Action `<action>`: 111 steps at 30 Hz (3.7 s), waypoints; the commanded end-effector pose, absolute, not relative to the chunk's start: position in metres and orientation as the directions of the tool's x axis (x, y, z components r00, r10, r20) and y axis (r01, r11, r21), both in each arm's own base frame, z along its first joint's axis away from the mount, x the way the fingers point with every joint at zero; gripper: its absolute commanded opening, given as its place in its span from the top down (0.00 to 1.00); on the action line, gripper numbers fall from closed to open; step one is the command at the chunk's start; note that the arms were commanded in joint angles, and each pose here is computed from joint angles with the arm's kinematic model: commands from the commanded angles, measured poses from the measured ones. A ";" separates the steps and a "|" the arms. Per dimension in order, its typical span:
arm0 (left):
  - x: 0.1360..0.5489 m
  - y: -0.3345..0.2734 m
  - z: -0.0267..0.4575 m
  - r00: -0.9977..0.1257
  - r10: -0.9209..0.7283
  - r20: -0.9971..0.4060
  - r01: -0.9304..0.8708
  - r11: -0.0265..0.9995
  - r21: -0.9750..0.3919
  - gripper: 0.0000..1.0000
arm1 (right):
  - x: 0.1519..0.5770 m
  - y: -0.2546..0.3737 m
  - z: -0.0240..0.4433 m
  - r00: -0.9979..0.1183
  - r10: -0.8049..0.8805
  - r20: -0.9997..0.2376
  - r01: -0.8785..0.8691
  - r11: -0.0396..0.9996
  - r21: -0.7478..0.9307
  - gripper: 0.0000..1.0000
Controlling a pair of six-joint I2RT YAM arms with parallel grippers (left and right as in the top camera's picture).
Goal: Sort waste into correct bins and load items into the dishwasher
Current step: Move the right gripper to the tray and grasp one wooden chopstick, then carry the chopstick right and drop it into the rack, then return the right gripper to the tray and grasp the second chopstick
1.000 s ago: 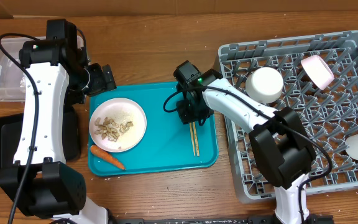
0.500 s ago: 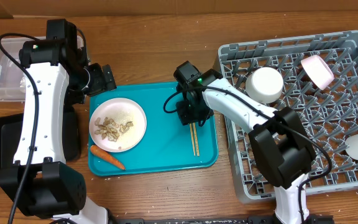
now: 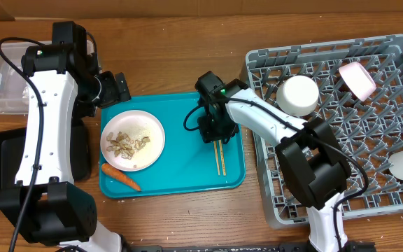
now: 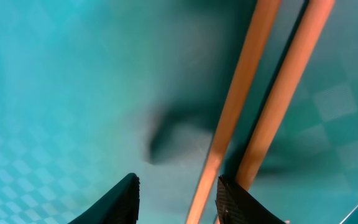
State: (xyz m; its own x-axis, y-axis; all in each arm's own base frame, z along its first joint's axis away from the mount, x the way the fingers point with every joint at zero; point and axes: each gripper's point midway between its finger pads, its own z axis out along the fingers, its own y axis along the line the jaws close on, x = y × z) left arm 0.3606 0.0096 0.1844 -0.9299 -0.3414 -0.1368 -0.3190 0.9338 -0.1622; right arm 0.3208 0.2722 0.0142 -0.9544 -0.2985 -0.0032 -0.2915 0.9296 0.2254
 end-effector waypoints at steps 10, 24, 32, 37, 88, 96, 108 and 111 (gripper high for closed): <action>0.356 0.007 0.189 -0.925 -0.353 -0.138 -0.329 0.929 -0.167 0.05 | 0.326 0.252 0.003 -0.983 -0.186 0.004 -0.185 0.979 0.087 0.75; 0.356 0.007 0.189 -0.925 -0.353 -0.137 -0.330 0.929 -0.167 0.05 | 0.315 0.253 0.002 -0.978 -0.205 0.033 -0.202 0.977 0.073 0.80; 0.356 0.007 0.189 -0.926 -0.353 -0.136 -0.330 0.929 -0.166 0.05 | 0.305 0.253 -0.019 -0.964 -0.254 0.079 -0.251 0.967 0.040 0.89; 0.356 0.007 0.189 -0.926 -0.353 -0.137 -0.330 0.929 -0.166 0.05 | 0.311 0.250 -0.019 -0.968 -0.241 0.068 -0.240 0.970 0.034 0.96; 0.361 0.007 0.190 -0.922 -0.352 -0.159 -0.326 0.930 -0.172 0.03 | 0.293 0.098 0.080 -0.963 -0.016 0.269 -0.044 0.994 -0.097 0.96; 0.361 0.007 0.190 -0.922 -0.352 -0.158 -0.326 0.930 -0.172 0.03 | 0.335 0.112 0.148 -0.999 -0.053 0.001 -0.053 0.998 -0.017 0.66; 0.359 0.007 0.189 -0.924 -0.352 -0.148 -0.327 0.930 -0.169 0.03 | 0.364 0.170 0.187 -0.975 -0.137 -0.173 -0.174 0.959 0.222 0.45; 0.359 0.007 0.189 -0.924 -0.352 -0.148 -0.327 0.930 -0.169 0.03 | 0.364 0.194 0.180 -0.964 -0.181 -0.194 -0.227 0.942 0.246 0.45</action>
